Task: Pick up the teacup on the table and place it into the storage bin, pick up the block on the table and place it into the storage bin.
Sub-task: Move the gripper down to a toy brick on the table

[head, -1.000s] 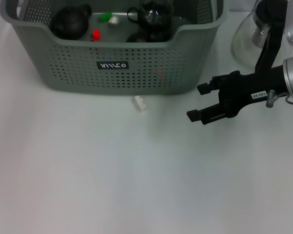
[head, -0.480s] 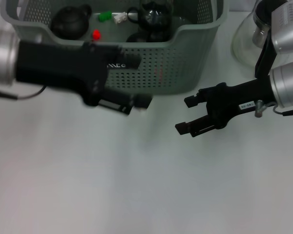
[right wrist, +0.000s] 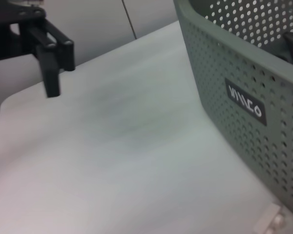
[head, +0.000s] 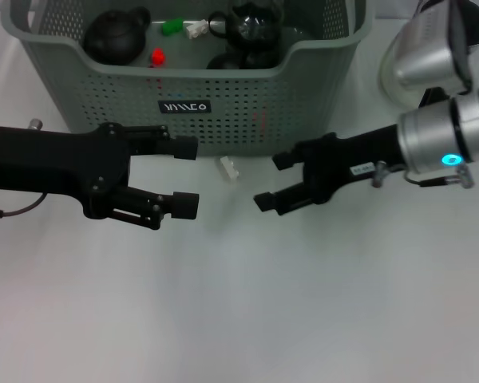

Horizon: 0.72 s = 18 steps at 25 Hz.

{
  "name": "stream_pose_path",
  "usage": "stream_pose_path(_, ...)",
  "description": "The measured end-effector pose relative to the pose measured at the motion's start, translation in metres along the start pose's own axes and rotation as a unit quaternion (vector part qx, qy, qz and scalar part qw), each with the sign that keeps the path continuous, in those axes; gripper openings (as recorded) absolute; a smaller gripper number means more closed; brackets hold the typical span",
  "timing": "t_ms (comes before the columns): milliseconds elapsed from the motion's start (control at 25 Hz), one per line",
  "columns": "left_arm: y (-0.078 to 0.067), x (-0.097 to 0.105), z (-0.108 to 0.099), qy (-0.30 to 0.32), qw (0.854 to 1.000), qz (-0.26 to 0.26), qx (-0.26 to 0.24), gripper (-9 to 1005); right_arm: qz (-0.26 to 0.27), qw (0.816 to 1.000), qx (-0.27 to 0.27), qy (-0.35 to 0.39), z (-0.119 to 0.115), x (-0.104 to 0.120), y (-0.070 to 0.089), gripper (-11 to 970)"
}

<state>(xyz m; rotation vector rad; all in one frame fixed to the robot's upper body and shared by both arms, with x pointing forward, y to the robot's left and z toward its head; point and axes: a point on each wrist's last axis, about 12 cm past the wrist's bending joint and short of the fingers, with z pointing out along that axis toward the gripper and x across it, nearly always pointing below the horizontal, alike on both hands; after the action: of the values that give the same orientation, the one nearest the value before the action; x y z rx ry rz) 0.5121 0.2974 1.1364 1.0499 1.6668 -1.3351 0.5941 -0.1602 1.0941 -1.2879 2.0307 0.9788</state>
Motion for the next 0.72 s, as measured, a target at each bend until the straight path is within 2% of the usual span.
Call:
stream_pose_path(280, 0.001, 0.001, 0.002, -0.006, 1.000, 0.012, 0.002, 950, 0.000, 1.000, 0.004, 0.021, 0.026, -0.008, 0.002, 942)
stream_pose_path(560, 0.002, 0.001, 0.003, -0.007, 1.000, 0.012, 0.002, 950, -0.012, 0.999, 0.005, 0.031, 0.039, -0.007, 0.006, 941)
stream_pose_path(720, 0.001, 0.001, 0.005, -0.010, 1.000, 0.017, 0.003, 950, -0.038, 0.999, 0.016, 0.027, 0.044, -0.005, 0.006, 941)
